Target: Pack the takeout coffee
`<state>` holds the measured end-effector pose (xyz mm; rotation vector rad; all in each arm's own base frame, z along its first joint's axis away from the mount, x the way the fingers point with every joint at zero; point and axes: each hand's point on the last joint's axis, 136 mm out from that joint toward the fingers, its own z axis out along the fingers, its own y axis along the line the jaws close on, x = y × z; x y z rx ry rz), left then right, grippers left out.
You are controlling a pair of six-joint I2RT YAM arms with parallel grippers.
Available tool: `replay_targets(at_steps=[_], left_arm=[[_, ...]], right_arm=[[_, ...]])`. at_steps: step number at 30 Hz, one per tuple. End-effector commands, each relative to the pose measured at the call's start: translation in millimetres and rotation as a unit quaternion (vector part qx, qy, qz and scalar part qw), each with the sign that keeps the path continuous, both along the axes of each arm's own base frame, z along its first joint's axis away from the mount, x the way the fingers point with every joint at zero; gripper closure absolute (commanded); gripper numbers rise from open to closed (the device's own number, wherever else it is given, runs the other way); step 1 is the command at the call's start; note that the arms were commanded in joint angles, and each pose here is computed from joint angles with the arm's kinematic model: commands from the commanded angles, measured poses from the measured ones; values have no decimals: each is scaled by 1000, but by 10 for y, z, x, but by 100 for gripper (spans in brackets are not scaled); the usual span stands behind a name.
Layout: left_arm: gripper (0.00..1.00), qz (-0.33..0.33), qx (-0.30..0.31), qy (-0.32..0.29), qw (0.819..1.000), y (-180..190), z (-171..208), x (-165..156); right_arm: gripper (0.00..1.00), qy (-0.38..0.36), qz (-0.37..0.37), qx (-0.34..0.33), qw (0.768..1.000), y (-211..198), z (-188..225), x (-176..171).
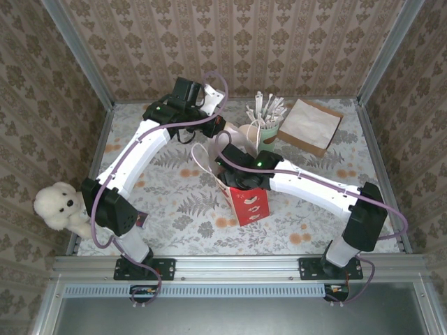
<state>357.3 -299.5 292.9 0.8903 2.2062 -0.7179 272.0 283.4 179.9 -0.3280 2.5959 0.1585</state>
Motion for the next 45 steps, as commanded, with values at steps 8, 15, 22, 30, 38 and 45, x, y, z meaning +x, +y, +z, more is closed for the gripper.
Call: replay_targets(at_steps=[8,15,22,30,38,45], left_arm=[[100,-46,-2,-28,999,-184,50,-148],[100,-42,8,-46,998,-139,52,-145],[100,-41,15,-54,998,-134,18,-133],[100,-50,12,-76,996,-124,61,-184],[100,-52,13,-79,995,-131,73,-196],[100,-26,7,-66,997,-41,96,-93]], right_arm=[[30,-60,-5,-2,998,67,298,208],[30,-49,2,1,999,63,227,159],[30,-68,-14,26,997,46,500,187],[31,-84,-64,65,992,-138,765,221],[31,-86,-70,88,990,-123,824,214],[31,-53,-46,21,997,-283,584,69]])
